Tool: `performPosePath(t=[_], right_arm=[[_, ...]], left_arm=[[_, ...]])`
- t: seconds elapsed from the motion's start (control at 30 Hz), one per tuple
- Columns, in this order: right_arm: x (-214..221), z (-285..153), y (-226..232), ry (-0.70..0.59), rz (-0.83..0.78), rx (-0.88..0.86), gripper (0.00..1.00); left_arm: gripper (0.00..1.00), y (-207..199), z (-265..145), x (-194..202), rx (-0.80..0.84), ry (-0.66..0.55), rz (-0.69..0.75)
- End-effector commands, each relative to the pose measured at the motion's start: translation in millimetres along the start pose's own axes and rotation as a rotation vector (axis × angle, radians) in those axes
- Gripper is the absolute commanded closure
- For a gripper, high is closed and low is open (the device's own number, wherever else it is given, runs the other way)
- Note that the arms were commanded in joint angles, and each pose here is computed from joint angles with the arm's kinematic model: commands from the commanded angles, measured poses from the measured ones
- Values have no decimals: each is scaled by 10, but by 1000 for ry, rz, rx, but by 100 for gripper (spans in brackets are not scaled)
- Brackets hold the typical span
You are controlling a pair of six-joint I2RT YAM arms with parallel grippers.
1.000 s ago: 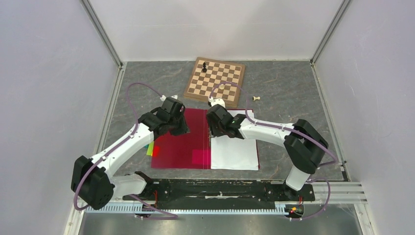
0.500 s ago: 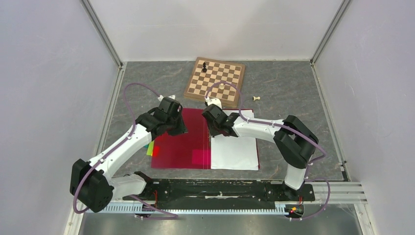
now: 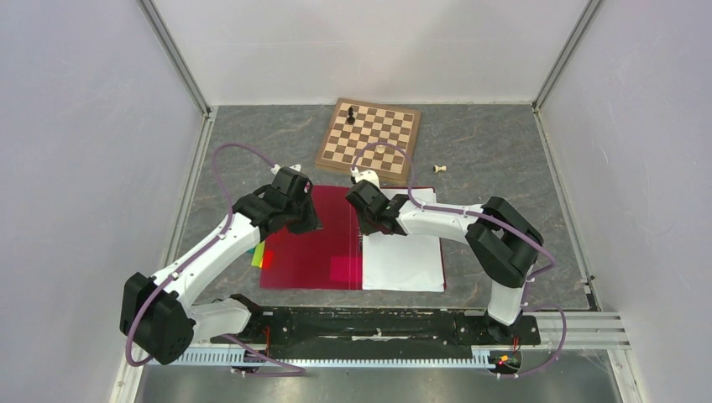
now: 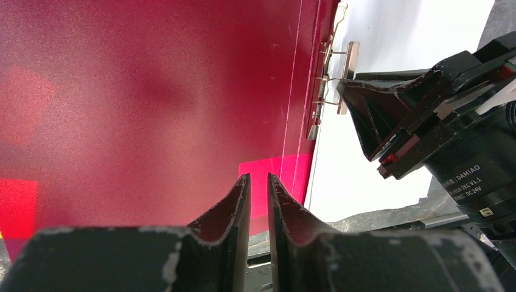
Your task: Put the files into the folder
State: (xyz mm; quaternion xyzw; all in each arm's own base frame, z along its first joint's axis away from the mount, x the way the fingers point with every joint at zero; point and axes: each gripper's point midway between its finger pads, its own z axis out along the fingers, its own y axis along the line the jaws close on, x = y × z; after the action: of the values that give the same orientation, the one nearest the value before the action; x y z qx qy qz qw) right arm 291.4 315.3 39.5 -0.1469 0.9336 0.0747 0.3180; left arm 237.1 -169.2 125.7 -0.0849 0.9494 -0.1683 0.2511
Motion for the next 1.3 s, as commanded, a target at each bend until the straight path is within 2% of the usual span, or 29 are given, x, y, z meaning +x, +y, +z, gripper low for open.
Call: performPosePath(t=[0.0, 0.33, 0.7, 0.93, 1.27], right_arm=[[-71, 9, 40, -22, 4, -5, 79], [53, -17, -178, -5, 4, 3, 84], [203, -101, -414, -13, -28, -17, 86], [242, -145, -427, -24, -46, -36, 87], [282, -192, -397, -22, -61, -73, 88]], left_arm=[[78, -16, -29, -14, 23, -9, 22], [77, -73, 15, 30, 48, 20, 8], [78, -165, 184, 169, 84, 77, -31], [97, -93, 488, 461, 16, 129, -92], [98, -8, 760, 757, -81, 136, -153]])
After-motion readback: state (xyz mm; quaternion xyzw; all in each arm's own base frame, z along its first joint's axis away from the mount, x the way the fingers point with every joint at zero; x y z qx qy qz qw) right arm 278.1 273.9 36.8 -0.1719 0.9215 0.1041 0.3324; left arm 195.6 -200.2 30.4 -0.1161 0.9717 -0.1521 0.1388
